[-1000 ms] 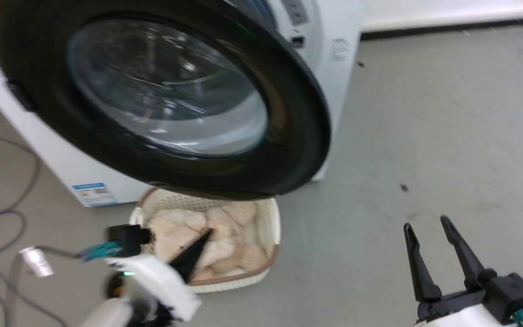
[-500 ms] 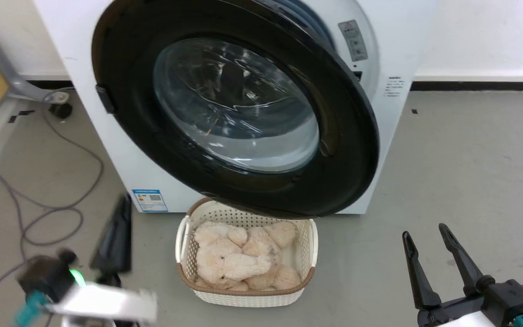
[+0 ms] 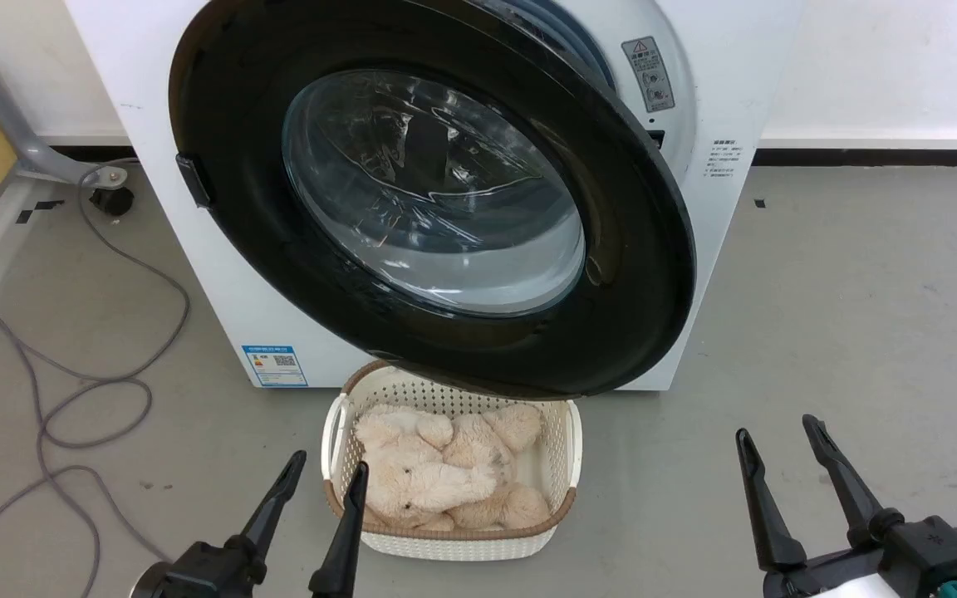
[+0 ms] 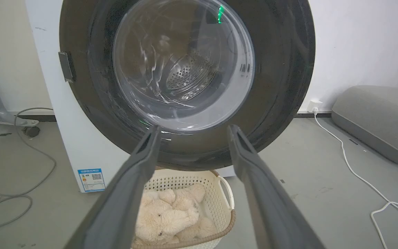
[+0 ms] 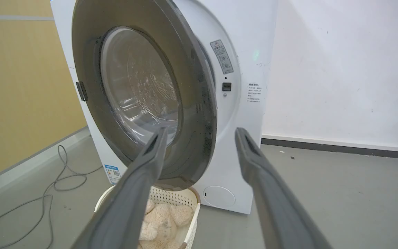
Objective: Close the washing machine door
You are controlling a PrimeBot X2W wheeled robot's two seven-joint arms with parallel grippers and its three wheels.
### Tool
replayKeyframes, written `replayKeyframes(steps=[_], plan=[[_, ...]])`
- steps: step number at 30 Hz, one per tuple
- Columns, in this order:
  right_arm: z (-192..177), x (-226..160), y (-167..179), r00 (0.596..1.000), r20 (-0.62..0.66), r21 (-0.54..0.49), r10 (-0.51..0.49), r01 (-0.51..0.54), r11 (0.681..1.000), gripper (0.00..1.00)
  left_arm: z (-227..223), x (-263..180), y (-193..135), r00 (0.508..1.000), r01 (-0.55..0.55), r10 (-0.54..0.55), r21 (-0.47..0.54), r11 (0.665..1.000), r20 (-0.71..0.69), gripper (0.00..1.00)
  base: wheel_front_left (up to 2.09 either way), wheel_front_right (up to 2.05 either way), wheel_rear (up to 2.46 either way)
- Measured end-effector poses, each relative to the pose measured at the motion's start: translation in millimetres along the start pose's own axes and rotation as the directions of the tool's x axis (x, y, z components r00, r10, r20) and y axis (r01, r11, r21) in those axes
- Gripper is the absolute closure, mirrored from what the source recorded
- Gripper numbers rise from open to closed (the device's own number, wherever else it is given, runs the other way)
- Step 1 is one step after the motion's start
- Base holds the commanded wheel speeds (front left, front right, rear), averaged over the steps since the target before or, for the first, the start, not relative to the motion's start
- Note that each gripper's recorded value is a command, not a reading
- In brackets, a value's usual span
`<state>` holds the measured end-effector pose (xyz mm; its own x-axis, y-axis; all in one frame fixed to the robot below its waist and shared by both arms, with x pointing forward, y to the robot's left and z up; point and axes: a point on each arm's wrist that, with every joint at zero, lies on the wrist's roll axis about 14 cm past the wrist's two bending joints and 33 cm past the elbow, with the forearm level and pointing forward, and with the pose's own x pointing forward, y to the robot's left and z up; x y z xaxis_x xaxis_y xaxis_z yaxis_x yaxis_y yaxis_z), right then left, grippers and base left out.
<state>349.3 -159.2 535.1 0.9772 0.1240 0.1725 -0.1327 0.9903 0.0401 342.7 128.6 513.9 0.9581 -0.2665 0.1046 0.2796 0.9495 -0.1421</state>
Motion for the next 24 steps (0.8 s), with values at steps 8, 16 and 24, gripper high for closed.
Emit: replayKeyframes(steps=[8,16,24], plan=[[-5.5,3.5,12.0,0.999,-0.014,0.014,0.036,-0.036,0.999,1.00,9.1,6.1,4.7,0.999,-0.025,0.025,-0.005,1.000,0.036,0.00,0.00,0.00,0.00],[-16.0,24.1,51.3,0.969,-0.043,-0.031,0.244,-0.245,0.969,1.00,9.9,12.4,13.5,0.997,-0.064,0.064,-0.015,0.998,0.044,0.00,0.00,0.00,0.00],[-23.6,85.9,68.9,0.904,-0.065,-0.103,0.423,-0.428,0.898,1.00,5.6,26.0,27.2,0.995,-0.097,0.097,-0.021,0.995,0.037,0.00,0.00,0.00,0.00]])
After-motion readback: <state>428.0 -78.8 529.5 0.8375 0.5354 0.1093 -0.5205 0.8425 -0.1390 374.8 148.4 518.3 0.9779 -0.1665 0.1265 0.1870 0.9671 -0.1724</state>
